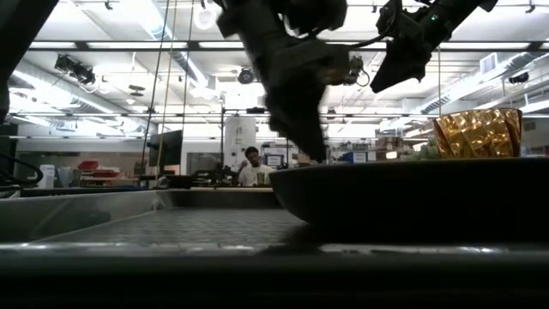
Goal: Pick and place plate/cup/fork/spoon on tray
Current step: Put the black plate on the black serving tray to the bottom of the brown glass
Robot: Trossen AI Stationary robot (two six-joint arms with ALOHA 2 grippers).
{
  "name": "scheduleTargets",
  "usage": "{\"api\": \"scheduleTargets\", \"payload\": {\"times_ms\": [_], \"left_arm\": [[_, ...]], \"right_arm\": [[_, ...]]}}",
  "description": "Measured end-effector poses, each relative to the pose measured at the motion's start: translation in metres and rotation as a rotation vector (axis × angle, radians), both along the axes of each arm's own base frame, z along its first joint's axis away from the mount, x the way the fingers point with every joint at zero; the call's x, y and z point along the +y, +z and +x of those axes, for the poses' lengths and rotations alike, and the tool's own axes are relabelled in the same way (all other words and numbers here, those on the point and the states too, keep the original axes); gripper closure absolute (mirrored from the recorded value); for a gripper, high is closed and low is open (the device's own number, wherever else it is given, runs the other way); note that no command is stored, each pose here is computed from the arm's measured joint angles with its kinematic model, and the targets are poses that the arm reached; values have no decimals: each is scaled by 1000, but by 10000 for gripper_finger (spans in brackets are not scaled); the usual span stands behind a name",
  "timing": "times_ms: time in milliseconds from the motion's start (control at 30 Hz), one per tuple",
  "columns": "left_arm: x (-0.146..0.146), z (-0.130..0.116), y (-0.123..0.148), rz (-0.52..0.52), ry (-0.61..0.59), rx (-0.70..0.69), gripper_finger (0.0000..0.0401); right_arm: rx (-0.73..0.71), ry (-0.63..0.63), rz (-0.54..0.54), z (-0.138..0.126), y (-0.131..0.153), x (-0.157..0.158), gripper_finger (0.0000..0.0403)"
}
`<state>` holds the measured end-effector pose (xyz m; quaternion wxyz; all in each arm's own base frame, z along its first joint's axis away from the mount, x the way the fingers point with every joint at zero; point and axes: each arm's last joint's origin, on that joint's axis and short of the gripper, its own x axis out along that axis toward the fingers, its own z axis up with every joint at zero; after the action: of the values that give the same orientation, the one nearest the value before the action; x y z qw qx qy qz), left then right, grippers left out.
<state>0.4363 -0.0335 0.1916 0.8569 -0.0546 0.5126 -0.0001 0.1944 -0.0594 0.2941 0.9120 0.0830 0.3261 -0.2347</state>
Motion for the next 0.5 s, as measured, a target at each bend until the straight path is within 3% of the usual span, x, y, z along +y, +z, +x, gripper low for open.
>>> {"api": "scheduleTargets", "payload": {"times_ms": [200,500], "left_arm": [[-13,-25,-5,66,-149,227,290],[-47,-44,-30,80,-230,309,298]], "right_arm": [[-13,4,-8,1,1,0,300],[-46,26,4,4,3,4,300]]}}
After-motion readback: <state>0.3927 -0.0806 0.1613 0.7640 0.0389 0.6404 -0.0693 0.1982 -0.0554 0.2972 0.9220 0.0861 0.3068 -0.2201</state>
